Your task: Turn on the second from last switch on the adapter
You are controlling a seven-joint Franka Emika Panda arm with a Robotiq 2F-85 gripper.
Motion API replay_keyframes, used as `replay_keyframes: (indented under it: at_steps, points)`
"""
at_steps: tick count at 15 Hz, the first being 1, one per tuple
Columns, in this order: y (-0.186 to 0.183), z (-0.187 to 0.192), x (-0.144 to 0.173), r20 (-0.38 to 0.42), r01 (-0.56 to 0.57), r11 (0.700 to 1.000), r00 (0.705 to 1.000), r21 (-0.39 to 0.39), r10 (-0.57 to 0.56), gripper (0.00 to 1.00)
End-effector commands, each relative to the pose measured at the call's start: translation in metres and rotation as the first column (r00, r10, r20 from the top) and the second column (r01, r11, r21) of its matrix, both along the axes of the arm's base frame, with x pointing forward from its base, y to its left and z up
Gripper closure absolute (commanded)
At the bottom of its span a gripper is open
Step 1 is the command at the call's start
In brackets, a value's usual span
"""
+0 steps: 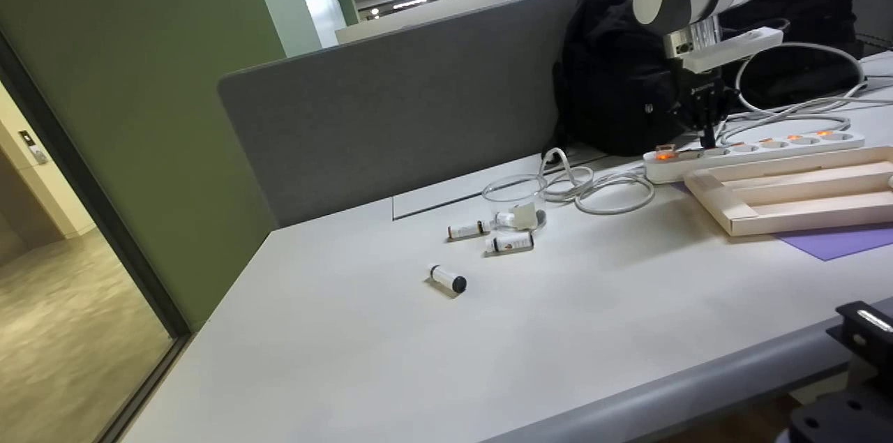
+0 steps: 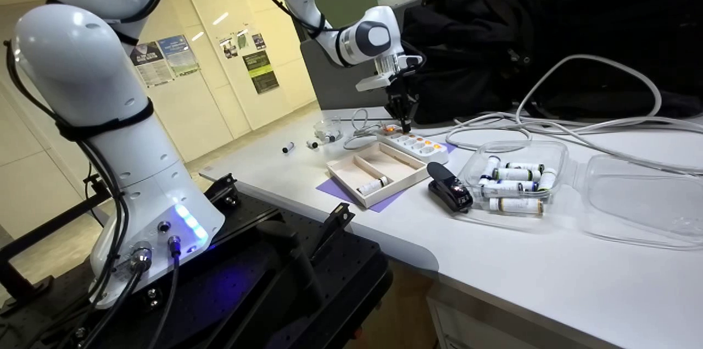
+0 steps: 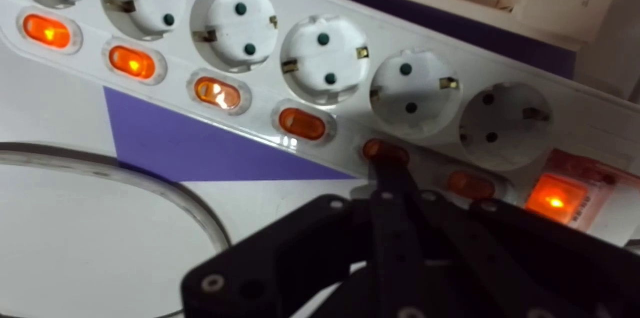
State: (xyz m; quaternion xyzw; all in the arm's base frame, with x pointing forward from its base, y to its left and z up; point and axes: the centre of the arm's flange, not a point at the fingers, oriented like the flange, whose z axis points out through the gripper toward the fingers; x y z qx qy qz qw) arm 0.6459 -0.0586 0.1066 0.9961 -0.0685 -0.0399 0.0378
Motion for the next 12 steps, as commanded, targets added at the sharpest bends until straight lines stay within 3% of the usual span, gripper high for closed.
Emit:
replay_keyframes:
  at_steps: [1, 6, 12]
  points:
    - [0.002, -0.035, -0.029, -0.064, 0.016, 0.999, 0.998, -0.051, -0.019, 1.0]
    - [-0.004, -0.038, -0.038, -0.04, 0.028, 0.999, 0.999, -0.033, -0.029, 1.0]
    - [-0.03, -0.039, -0.046, -0.054, 0.171, 0.984, 0.984, 0.051, -0.168, 1.0]
